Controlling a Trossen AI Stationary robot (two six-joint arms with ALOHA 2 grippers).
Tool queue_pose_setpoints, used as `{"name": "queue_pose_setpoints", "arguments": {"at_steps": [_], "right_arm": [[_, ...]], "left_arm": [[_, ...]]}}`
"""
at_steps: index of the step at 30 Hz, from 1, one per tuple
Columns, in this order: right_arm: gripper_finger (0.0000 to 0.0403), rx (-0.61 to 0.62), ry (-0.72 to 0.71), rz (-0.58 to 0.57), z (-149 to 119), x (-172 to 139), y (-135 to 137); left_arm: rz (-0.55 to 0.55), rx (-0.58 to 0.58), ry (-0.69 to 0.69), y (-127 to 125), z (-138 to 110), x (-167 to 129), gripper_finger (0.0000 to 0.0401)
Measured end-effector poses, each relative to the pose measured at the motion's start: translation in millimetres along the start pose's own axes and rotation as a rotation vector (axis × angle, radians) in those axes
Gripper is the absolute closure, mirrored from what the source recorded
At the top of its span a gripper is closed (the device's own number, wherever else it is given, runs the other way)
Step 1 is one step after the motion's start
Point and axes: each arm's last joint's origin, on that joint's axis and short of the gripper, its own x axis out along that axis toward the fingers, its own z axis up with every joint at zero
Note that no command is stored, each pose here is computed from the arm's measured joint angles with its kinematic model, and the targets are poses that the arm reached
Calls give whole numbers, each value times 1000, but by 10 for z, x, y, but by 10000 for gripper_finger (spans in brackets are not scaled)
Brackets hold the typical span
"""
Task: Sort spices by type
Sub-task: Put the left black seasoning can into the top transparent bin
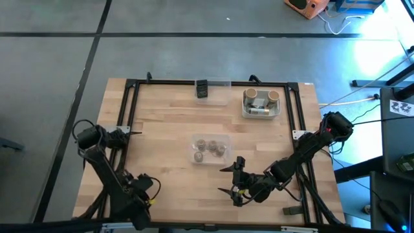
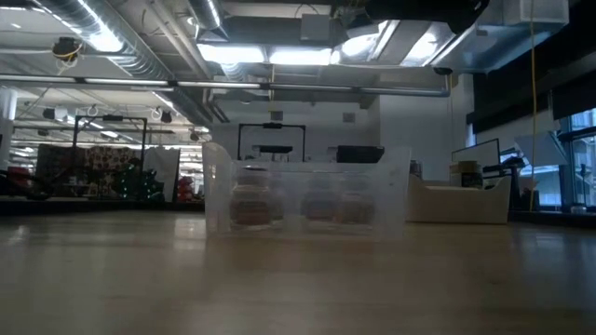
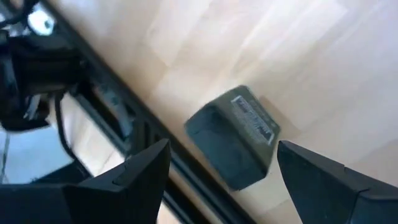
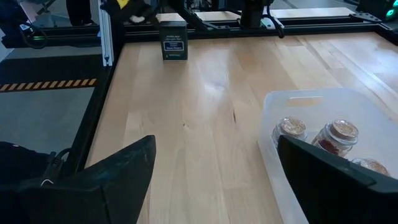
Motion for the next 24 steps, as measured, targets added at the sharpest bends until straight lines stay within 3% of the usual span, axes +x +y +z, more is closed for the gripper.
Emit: {"name": "queue_pose_setpoints", "arguments": {"at_steps": [8, 12, 24], "right_arm": [[68, -1, 1, 0, -1, 1, -1], [68, -2, 3, 1, -3, 0, 0], [68, -1, 3, 3, -2, 1, 0]], "left_arm": [[-49, -235, 27, 142, -55, -153, 122], [-72, -317, -34, 144, -104, -153, 122], [-94, -436, -121, 165, -265, -82, 122]]}}
